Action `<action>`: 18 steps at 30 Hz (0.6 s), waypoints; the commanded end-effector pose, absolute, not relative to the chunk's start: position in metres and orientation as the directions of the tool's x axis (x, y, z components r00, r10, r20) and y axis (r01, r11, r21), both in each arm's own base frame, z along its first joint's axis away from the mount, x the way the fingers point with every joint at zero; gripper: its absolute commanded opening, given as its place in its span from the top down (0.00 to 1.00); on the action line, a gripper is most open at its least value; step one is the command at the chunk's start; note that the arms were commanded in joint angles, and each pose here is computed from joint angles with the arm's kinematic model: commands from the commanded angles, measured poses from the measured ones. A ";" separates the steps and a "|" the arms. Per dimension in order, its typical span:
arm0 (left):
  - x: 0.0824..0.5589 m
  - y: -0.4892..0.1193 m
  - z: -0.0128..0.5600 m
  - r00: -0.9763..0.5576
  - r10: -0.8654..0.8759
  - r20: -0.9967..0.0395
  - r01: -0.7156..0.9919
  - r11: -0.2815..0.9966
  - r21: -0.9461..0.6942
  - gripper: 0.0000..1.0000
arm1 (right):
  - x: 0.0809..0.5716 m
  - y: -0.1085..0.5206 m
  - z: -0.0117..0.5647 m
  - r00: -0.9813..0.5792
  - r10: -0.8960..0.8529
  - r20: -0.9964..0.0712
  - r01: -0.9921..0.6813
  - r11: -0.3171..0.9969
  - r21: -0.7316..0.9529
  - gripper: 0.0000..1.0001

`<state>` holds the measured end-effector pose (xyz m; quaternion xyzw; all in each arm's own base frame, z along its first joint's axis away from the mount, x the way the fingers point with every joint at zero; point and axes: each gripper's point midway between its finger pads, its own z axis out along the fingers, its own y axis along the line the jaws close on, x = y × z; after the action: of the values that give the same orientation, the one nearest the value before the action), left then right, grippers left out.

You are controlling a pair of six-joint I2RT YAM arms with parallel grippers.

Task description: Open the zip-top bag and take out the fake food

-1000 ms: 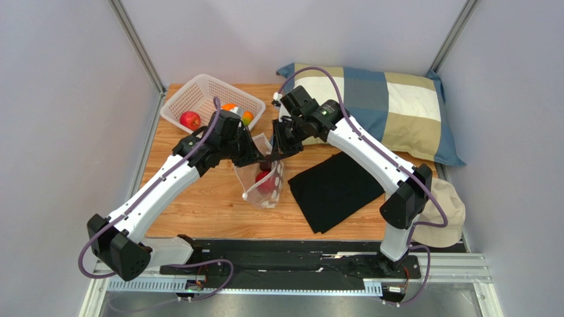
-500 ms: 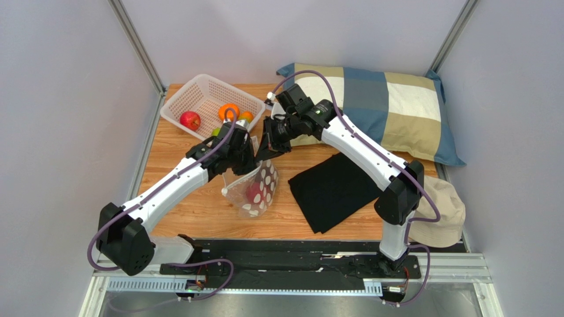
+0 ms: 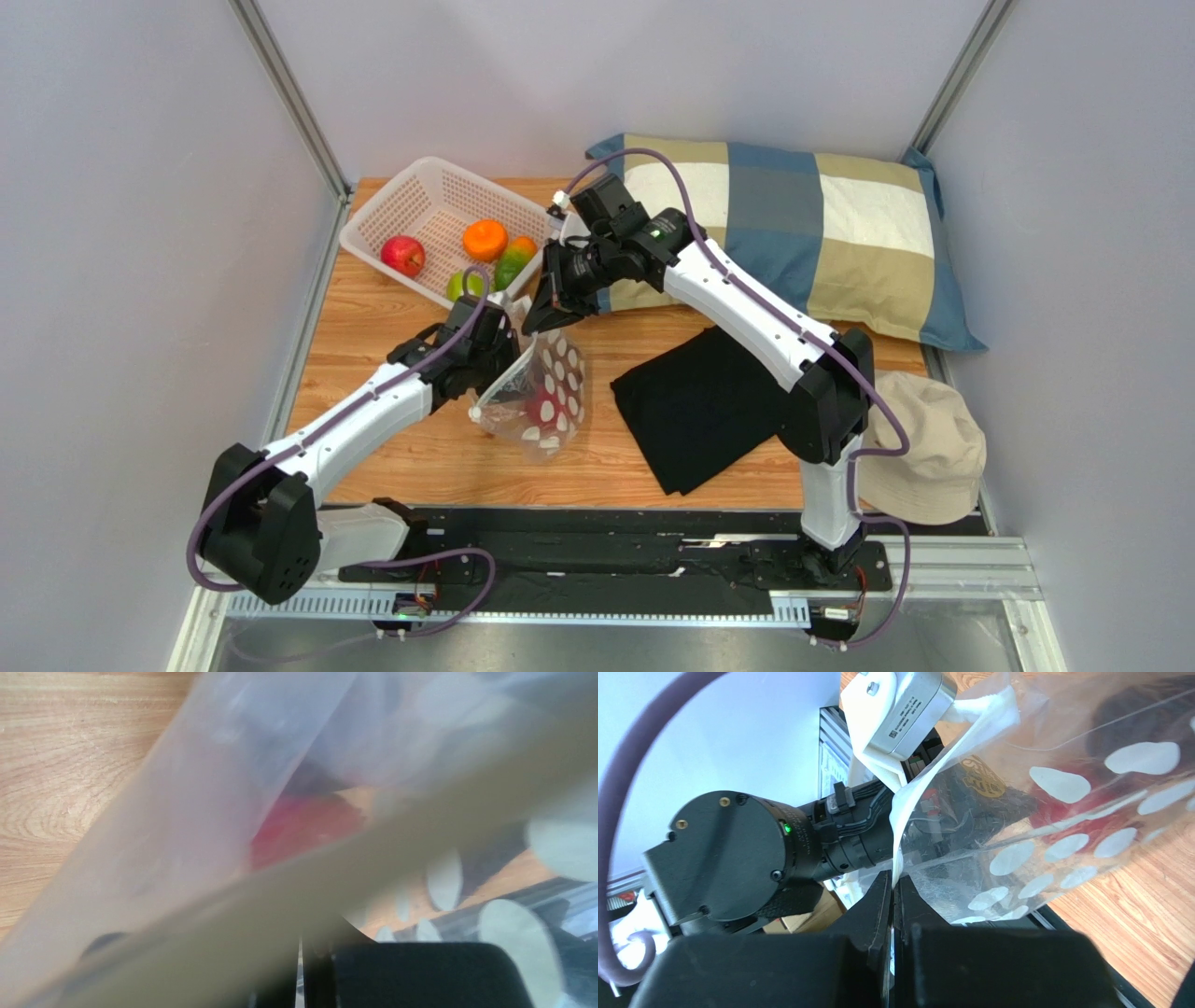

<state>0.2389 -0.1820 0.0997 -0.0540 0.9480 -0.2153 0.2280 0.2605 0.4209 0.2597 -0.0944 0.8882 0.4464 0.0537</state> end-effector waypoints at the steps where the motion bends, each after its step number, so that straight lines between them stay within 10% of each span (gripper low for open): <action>1: 0.244 -0.191 0.111 -0.861 -0.236 -0.450 0.032 0.859 -0.512 1.00 | 0.265 0.430 0.283 -0.974 -0.098 -0.205 -0.226 0.523 0.822 1.00; 8: 0.244 -0.199 0.096 -0.888 -0.207 -0.410 0.039 0.856 -0.516 0.84 | 0.263 0.382 0.250 -0.983 -0.087 -0.161 -0.181 0.595 0.783 0.39; 18: 0.242 -0.202 0.087 -0.912 -0.146 -0.382 0.069 0.865 -0.496 0.42 | 0.295 0.306 0.200 -0.994 0.064 -0.087 -0.024 0.659 0.752 0.46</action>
<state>0.2348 -0.1977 0.0803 -0.0380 0.9458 -0.2536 0.1994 0.2982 0.2992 0.1937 0.0434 0.9174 0.3941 0.0356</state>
